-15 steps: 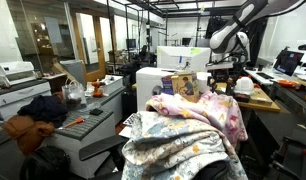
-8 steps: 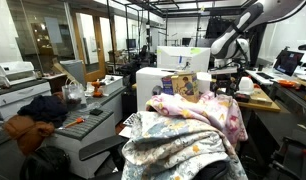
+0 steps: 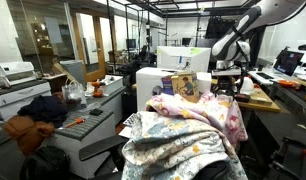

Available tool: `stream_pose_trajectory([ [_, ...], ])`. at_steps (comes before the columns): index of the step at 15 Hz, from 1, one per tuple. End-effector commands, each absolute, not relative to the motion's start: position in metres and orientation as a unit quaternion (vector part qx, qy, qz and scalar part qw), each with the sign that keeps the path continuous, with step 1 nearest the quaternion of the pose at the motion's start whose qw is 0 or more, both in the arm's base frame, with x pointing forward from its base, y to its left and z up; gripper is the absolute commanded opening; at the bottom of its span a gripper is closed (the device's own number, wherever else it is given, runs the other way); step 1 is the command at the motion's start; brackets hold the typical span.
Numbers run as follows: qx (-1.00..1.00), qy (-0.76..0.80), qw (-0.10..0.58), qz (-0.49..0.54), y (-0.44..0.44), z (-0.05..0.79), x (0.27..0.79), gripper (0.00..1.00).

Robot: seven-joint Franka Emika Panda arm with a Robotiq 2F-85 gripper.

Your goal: Put the pink blanket over the blue blanket

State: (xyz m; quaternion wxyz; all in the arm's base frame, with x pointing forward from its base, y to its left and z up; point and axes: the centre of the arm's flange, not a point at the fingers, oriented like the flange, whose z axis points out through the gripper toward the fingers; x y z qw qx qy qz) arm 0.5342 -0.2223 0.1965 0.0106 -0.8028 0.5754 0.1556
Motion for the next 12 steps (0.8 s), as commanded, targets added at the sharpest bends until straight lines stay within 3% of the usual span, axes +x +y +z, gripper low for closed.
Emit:
stream_pose_trajectory([
  [1,-0.817,0.559,0.017,0.140,-0.232,0.185,0.534,1.00],
  [11,-0.856,0.500,0.020,0.133,-0.248,0.148,0.529,1.00],
  [12,-0.860,0.492,0.026,0.134,-0.247,0.148,0.529,0.75],
])
